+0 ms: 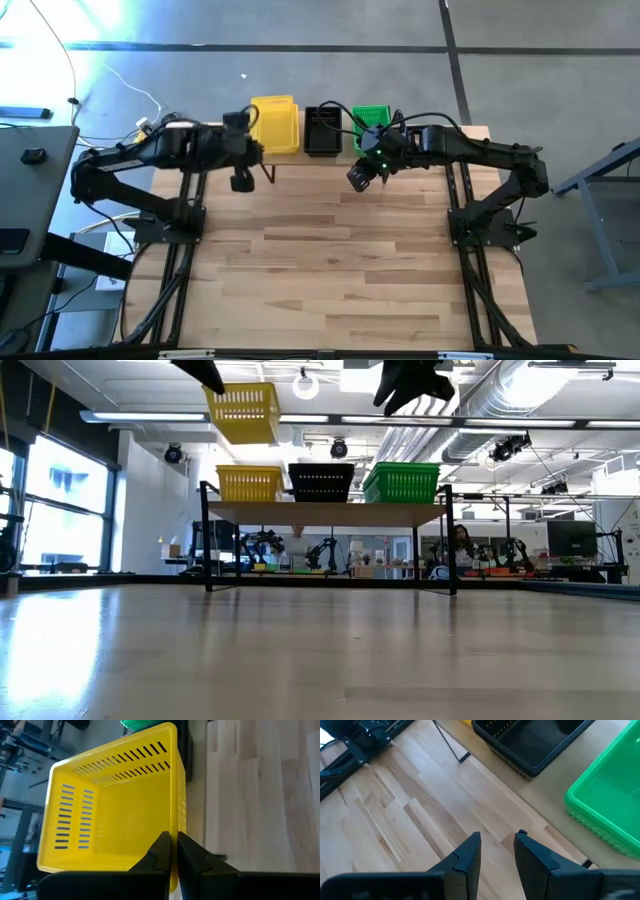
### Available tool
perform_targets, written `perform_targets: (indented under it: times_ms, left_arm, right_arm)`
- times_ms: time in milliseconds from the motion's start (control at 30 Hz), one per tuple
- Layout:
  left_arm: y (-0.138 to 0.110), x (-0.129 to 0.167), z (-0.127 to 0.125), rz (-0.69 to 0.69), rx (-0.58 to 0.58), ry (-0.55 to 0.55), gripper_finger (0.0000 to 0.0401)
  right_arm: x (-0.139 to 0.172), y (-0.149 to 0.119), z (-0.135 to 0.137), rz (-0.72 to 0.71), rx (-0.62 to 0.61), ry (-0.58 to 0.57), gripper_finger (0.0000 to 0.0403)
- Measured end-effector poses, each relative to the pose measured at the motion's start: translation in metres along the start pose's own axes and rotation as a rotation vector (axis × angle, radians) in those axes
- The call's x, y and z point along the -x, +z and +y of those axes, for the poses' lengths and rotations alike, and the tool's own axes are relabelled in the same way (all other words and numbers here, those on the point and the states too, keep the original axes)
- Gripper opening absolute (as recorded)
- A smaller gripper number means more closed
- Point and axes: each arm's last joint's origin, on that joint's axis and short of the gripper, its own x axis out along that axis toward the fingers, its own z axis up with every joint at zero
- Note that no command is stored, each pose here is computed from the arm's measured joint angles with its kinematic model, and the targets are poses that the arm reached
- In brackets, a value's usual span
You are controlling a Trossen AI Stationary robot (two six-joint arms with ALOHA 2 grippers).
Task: Stack baskets on shelf by color
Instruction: Stack the yellow bin on the yellow bin on the shelf
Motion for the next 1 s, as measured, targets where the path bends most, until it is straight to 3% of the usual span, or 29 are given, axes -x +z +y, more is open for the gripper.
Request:
perform_targets:
  times_ms: [467,1000]
  left_arm:
    - [-0.024,-0.036,0.042,-0.052,0.049,-0.096,0.0003]
    - [-0.040,-0.062,0.048,-0.016,0.065,-0.123,0.0003]
  right_arm:
    - [0.000,0.000,0.000,0.000,-0.058,0.000,0.0103]
    - [0.000,0.000,0.000,-0.004,-0.102,-0.005,0.0103]
